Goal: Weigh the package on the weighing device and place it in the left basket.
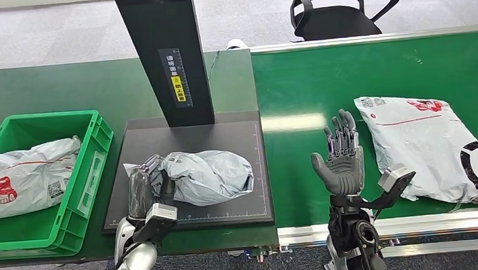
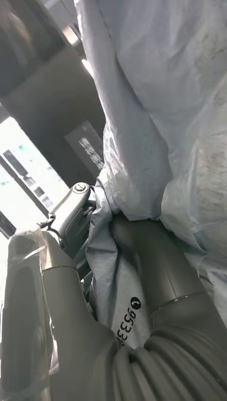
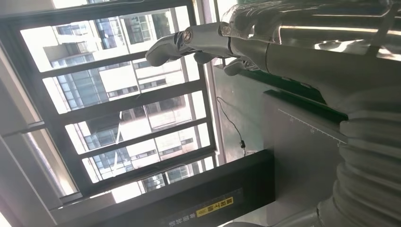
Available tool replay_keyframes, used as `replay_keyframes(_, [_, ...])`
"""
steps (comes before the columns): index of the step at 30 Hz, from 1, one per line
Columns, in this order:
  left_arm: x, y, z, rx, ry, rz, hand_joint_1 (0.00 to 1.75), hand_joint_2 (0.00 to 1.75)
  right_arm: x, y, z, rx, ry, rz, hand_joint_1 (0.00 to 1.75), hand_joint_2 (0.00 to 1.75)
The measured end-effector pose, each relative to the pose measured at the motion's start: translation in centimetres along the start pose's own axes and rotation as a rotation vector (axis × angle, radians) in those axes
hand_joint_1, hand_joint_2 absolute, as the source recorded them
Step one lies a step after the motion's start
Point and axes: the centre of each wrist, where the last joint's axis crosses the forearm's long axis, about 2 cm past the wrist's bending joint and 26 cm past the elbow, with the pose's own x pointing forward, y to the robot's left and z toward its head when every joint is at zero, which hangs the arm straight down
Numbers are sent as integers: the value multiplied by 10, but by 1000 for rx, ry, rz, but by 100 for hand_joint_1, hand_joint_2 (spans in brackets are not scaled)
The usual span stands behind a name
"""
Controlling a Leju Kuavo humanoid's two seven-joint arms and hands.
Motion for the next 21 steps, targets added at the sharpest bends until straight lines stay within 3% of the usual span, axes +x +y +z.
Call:
replay_keyframes(8, [13, 30, -2, 286, -171, -105, 175, 175, 0, 0, 0, -17, -4, -5, 0, 175])
replay_keyframes(21, [29, 124, -15, 611, -267, -388, 175, 175, -2, -3, 13, -25, 14, 1, 0, 175])
